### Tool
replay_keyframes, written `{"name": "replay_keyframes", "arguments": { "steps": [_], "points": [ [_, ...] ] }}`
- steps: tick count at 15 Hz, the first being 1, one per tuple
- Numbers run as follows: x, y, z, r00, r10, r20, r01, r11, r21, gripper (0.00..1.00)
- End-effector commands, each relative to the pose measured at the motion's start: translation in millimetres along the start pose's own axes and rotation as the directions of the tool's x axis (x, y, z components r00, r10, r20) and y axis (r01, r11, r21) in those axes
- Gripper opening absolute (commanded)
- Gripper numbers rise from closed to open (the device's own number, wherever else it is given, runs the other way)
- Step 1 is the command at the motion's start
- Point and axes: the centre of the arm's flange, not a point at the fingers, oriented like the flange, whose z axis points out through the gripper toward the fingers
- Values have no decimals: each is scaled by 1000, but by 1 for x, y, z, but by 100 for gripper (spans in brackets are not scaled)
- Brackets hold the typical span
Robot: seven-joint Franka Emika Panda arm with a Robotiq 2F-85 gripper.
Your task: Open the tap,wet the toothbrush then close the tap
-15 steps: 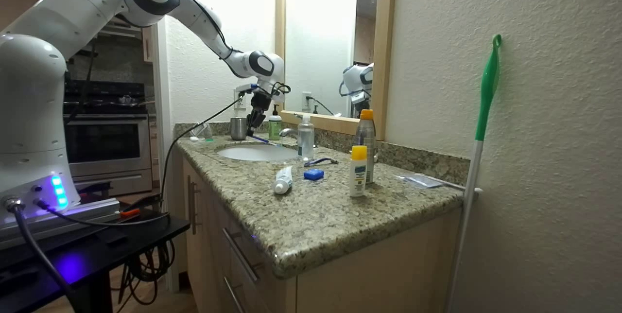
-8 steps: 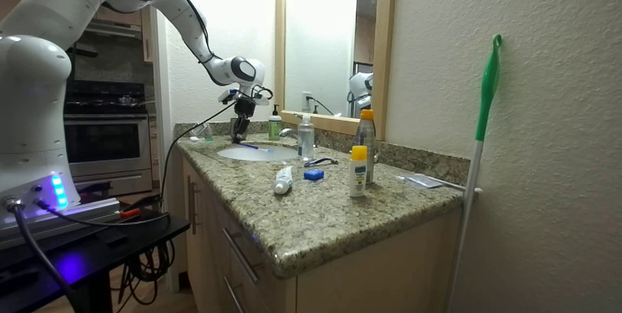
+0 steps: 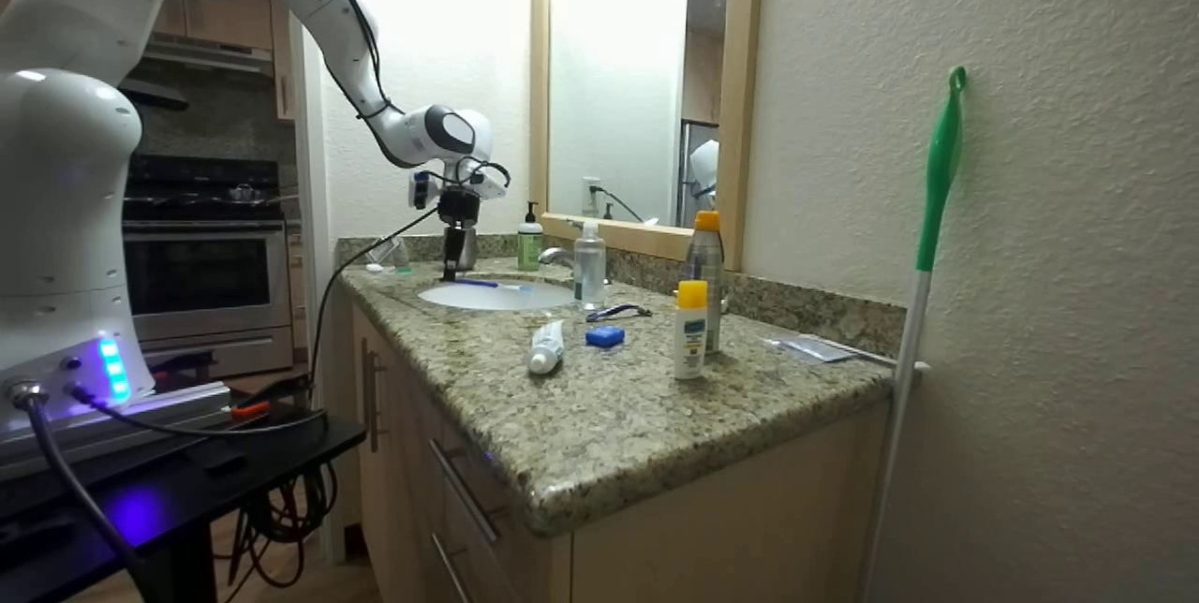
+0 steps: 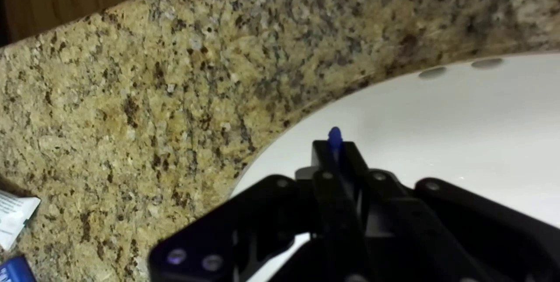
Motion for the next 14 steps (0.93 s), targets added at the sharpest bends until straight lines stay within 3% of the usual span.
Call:
{"name": "replay_keyframes", "arguments": {
  "steps": [1,2,3,7,10,14],
  "points": [
    [0,-1,-1,1000,-2,-1,2,1000,0,9],
    [0,-2,-1,1000,-3,-2,3,1000,0,2],
    [8,4,0,997,71,4,-72,997,1,2],
    [-19,68,43,961,275,30,-276,952,132,2],
    [-44,103,77,916,399,27,-395,893,215,2],
    [-72,146,87,827,561,23,-534,774,341,2]
  ]
}}
